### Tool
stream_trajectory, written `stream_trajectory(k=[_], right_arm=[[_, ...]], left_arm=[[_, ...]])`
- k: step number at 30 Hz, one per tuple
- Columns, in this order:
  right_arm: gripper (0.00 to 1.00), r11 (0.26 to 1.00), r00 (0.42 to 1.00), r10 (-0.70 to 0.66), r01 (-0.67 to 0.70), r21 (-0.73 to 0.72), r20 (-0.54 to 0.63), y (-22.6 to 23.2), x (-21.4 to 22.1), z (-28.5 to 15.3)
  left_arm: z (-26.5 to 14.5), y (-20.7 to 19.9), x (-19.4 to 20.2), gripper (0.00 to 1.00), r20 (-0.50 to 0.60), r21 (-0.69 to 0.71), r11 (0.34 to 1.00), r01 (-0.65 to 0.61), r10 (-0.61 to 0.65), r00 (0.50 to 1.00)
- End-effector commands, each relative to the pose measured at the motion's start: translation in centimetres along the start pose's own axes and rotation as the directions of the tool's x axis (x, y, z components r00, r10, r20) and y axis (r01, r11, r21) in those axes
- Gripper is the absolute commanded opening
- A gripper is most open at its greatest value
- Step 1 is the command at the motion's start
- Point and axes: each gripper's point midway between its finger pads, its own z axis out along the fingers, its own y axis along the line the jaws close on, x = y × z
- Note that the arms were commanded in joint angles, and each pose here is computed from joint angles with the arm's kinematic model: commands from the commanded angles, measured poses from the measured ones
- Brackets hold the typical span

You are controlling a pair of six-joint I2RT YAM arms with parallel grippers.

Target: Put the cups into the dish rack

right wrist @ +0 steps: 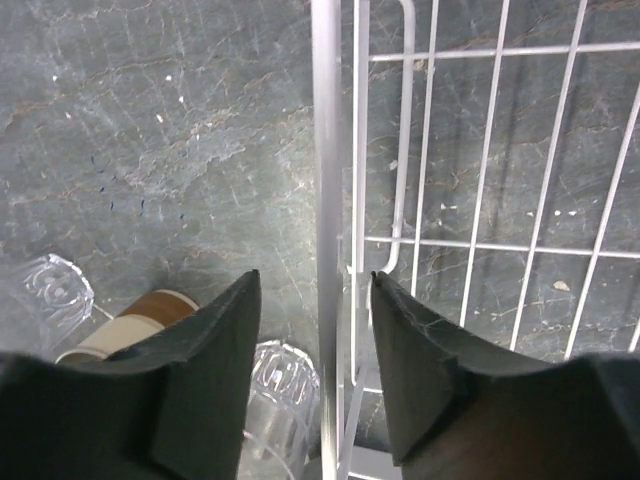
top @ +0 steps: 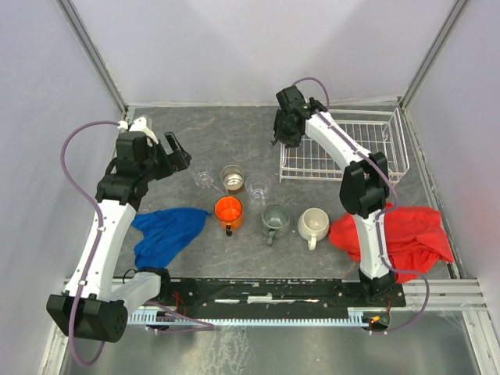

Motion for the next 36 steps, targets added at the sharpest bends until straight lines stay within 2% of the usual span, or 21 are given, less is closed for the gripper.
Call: stream_trajectory(k=[1, 5, 9, 12, 17, 20, 24, 26, 27, 30, 36], right_arm=[[0.60, 0.995, 0.996, -0.016, 0.025, -0.097, 0.085, 1.8, -2.2, -4.9], [0.69, 0.993, 0.989, -0.053, 0.067, -0.102, 0.139, 1.4, -2.8, -6.8], [0.71, 0.989, 0.981, -0.078, 0.098, -0.107, 0.180, 1.1, -3.3, -8.7], [0.71, 0.987, 0.980, -0.091, 0.112, -0.116, 0.175, 1.1, -3.1, -10.3], [0.71, 0.977, 0.977, -0.129, 0.155, -0.149, 0.167, 1.8, -2.2, -13.3], [0.70, 0.961, 0.972, -0.189, 0.212, -0.180, 0.138, 2.9, -0.5, -14.7], [0.70, 0.923, 0.952, -0.293, 0.305, -0.235, 0.085, 4.7, 2.9, -16.1], [0.70, 0.905, 0.934, -0.351, 0.355, -0.236, 0.060, 5.2, 4.7, -16.5], [0.70, 0.900, 0.927, -0.374, 0.373, -0.225, 0.042, 5.1, 5.6, -16.5], [0.69, 0.902, 0.920, -0.391, 0.382, -0.200, -0.007, 4.2, 7.8, -16.9], [0.66, 0.936, 0.949, -0.311, 0.297, -0.187, -0.051, 1.7, 11.1, -16.4]], left_arm=[[-1.0, -0.6, 0.0, 0.99, 0.033, 0.040, 0.999, 0.013, -0.015, 0.999], [-0.8, -1.4, 1.8, 0.99, -0.066, 0.099, 0.995, -0.023, 0.030, 0.997], [-1.7, -1.9, 0.2, 0.99, 0.028, 0.115, 0.992, 0.054, -0.058, 0.998], [-2.6, -0.5, -0.5, 0.99, 0.106, 0.040, 0.989, 0.139, -0.142, 0.984], [-2.3, -1.3, 0.2, 0.99, 0.050, 0.072, 0.989, 0.132, -0.136, 0.989], [-1.9, -0.8, 0.9, 0.99, 0.001, 0.029, 0.989, 0.144, -0.144, 0.990], [-2.0, -0.8, 2.2, 0.88, -0.090, 0.015, 0.992, 0.128, -0.126, 0.988], [-2.3, -1.0, 2.6, 0.87, -0.113, 0.028, 0.993, 0.118, -0.114, 0.987], [-2.6, -1.1, 2.7, 0.88, -0.122, 0.037, 0.993, 0.113, -0.108, 0.987], [-3.4, -2.2, 2.7, 0.99, -0.140, 0.088, 0.992, 0.093, -0.080, 0.987], [-3.4, -3.7, 2.5, 1.00, -0.157, 0.038, 0.999, 0.000, 0.006, 0.988]])
